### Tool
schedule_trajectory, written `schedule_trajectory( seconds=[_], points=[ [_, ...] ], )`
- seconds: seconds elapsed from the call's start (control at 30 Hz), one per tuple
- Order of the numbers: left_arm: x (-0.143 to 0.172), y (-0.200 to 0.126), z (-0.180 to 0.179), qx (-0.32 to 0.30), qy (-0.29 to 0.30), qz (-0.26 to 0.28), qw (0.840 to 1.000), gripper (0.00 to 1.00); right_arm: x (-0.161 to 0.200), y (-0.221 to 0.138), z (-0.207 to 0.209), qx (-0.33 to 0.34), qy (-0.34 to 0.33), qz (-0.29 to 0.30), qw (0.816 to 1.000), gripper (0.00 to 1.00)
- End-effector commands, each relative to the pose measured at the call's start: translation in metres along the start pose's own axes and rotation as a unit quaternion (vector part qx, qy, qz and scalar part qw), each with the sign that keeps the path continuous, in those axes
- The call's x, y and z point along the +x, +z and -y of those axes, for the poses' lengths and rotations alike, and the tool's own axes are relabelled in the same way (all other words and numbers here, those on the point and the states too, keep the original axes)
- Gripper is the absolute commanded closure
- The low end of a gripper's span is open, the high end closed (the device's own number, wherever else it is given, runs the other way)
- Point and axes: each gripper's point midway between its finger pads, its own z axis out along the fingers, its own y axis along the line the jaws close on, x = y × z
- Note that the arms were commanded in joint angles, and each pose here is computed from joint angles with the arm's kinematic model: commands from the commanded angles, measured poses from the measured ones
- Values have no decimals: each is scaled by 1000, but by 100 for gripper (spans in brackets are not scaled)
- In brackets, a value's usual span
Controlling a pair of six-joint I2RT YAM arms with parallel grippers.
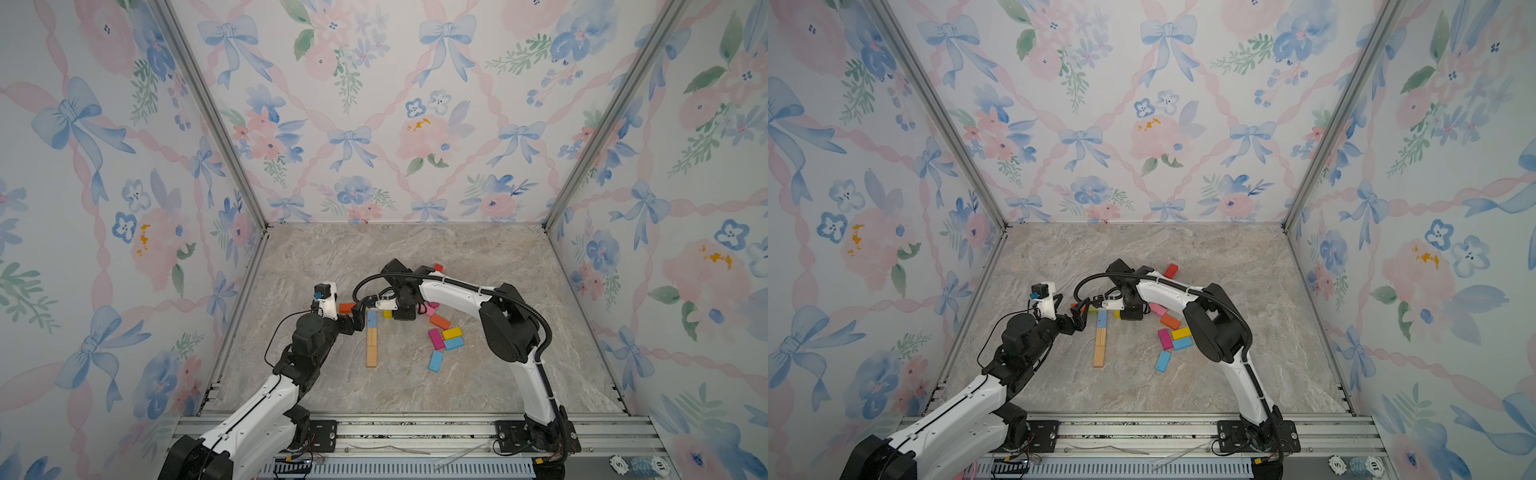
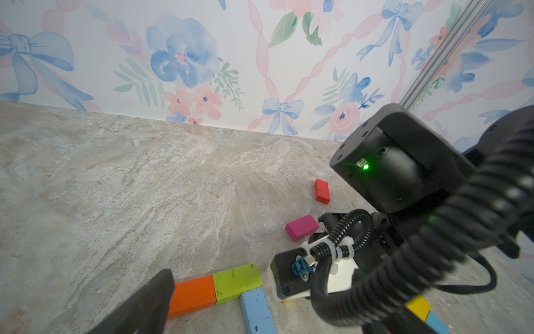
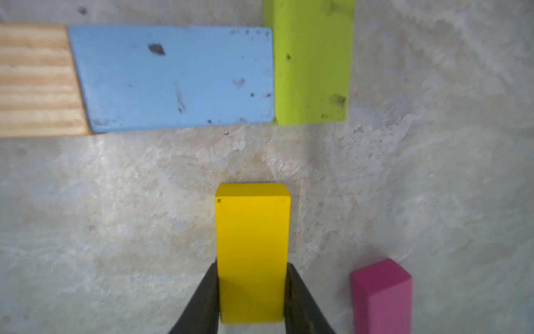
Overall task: Assemble the number 7 with building blocks
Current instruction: Adjust the building block at the center of the board.
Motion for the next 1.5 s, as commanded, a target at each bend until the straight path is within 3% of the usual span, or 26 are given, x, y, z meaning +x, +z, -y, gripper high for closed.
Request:
schedule_trajectory(
  seconds=[0.0,0.27,1.0,1.07,1.13,1.2,1.23,1.27,1.47],
  points=[
    [-8,2,2,5,-6,6,1000,2,25,28,-5,-27,-27,-52,998,64],
    [-7,3,-3,-1,-14,3,1000,2,34,33,9,-36,-10,-55,998,64],
    [-7,3,-7,-4,-22,5,1000,2,44,28,-24,-81,-5,-47,996,62],
    [-7,3,-7,-5,-22,4,1000,2,42,28,-24,-84,-1,-43,995,56],
    [-7,3,-7,-5,-23,4,1000,2,43,29,-23,-83,1,-45,996,43],
    [-6,3,-7,-4,-22,4,1000,2,44,29,-20,-78,6,-44,996,25],
    [-7,3,-7,-5,-23,4,1000,2,45,29,-19,-78,10,-43,996,7],
    [-7,3,-7,-4,-23,4,1000,2,45,27,-17,-76,15,-41,996,3],
    [-7,3,-7,-4,-23,5,1000,2,26,1,0,-32,40,22,998,3]
  ],
)
